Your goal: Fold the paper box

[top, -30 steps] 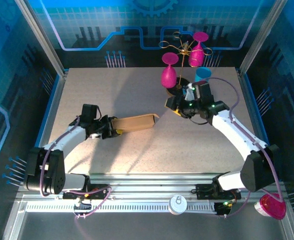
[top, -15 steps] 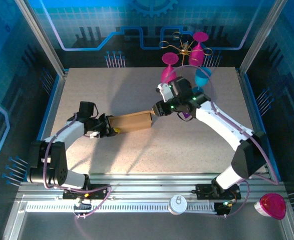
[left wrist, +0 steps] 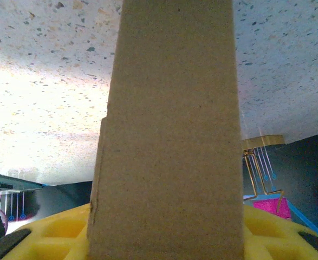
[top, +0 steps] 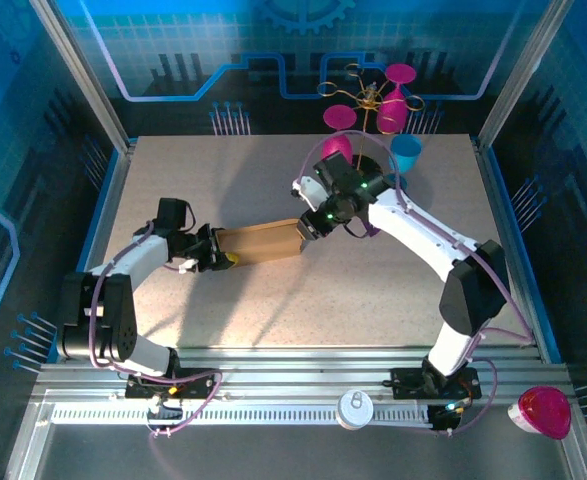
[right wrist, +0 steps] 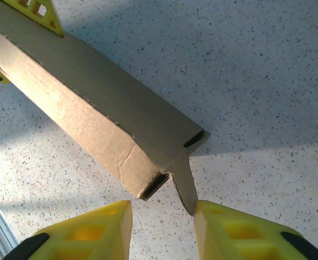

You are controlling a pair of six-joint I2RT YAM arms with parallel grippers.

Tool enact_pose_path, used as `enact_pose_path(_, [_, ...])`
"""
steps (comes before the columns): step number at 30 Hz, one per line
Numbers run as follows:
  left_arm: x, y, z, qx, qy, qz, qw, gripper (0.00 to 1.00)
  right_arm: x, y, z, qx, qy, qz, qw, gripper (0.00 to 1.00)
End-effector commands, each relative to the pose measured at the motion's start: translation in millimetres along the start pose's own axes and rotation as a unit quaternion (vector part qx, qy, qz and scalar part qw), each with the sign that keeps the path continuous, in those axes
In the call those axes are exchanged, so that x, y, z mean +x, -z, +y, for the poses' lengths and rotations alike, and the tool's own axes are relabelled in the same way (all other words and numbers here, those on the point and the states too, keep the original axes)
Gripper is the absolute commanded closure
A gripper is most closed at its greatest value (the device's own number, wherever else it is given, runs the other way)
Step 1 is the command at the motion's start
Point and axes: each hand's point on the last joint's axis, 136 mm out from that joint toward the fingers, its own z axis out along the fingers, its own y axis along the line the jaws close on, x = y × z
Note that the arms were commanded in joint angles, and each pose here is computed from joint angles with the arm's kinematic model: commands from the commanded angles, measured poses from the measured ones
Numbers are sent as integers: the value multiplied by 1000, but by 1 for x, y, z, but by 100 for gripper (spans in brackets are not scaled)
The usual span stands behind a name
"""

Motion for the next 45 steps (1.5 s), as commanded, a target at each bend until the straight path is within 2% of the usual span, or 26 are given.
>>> enact_pose_path(1, [-25,-2,11,-23,34,-43,998,77,1,0,3,-5,5,17,1000,69])
enact_pose_path(9, [-25,-2,9,-21,34,-43,998,77,-3,0,4,-5,-9,12,1000,86])
enact_pose_path(15, [-25,-3,8,-21,34,-44,998,78,-3,0,8,-5,-26,12,1000,91])
enact_pose_path(29, [-28,-5,9,-20,37,-42,998,78,-5,-1,10,19,-81,15,996,100])
enact_pose_path(45, [-27,-6,7,-15,41,-39,998,79,-8,-9,21,19,-136,20,990,100])
